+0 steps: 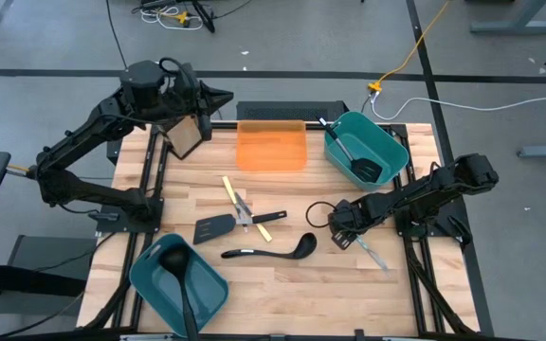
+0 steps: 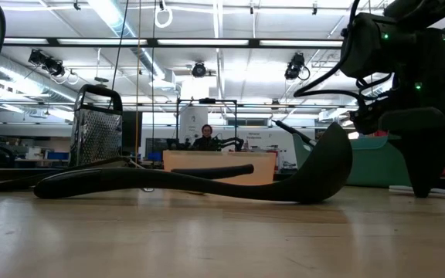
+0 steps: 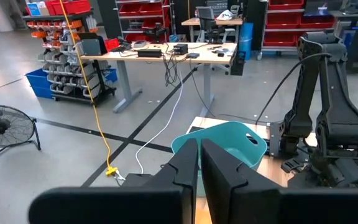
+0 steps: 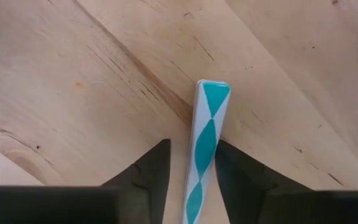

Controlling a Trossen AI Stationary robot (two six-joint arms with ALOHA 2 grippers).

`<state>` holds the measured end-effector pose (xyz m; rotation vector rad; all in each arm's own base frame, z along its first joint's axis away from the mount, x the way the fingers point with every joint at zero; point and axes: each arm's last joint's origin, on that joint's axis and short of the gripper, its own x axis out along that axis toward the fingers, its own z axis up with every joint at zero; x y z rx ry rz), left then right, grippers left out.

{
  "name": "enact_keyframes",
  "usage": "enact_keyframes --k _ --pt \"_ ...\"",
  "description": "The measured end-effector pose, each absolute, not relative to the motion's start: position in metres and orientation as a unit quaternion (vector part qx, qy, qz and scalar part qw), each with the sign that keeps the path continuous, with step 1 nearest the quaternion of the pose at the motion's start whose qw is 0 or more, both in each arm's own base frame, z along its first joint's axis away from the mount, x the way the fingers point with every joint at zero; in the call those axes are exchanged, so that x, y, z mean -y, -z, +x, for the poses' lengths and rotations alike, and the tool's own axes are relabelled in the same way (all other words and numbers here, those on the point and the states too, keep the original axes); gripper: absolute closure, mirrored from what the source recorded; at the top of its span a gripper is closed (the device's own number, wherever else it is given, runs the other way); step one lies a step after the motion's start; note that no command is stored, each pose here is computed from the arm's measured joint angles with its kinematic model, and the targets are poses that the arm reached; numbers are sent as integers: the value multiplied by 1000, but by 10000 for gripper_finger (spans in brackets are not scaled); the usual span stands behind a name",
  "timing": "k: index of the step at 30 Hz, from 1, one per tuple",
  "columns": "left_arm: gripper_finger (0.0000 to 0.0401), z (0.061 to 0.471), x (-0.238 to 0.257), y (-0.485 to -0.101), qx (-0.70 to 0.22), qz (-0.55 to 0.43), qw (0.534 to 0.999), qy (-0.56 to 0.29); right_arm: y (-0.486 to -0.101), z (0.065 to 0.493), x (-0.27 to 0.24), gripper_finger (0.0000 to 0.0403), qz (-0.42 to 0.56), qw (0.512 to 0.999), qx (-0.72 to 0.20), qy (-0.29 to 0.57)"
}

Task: Pick & Place Kitchen Items
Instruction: Put the blue knife into the orange bin

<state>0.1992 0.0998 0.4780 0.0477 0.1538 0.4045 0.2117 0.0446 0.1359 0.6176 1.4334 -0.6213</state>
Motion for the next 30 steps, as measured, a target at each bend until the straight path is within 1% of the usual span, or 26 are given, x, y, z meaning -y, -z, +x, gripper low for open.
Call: enact_keyframes --k 14,17,22,30 --pt "379 199 -100 -478 -76 24 976 -201 -136 212 -45 344 273 668 -637 273" --pt "379 199 -100 -478 -76 24 976 -201 -136 212 -45 348 270 669 -638 271" --pt "379 199 -100 -478 -76 24 976 -201 -136 212 -45 343 266 671 -639 267" --pt "379 199 -100 -478 -76 24 976 -201 -136 212 -45 355 266 671 -639 266"
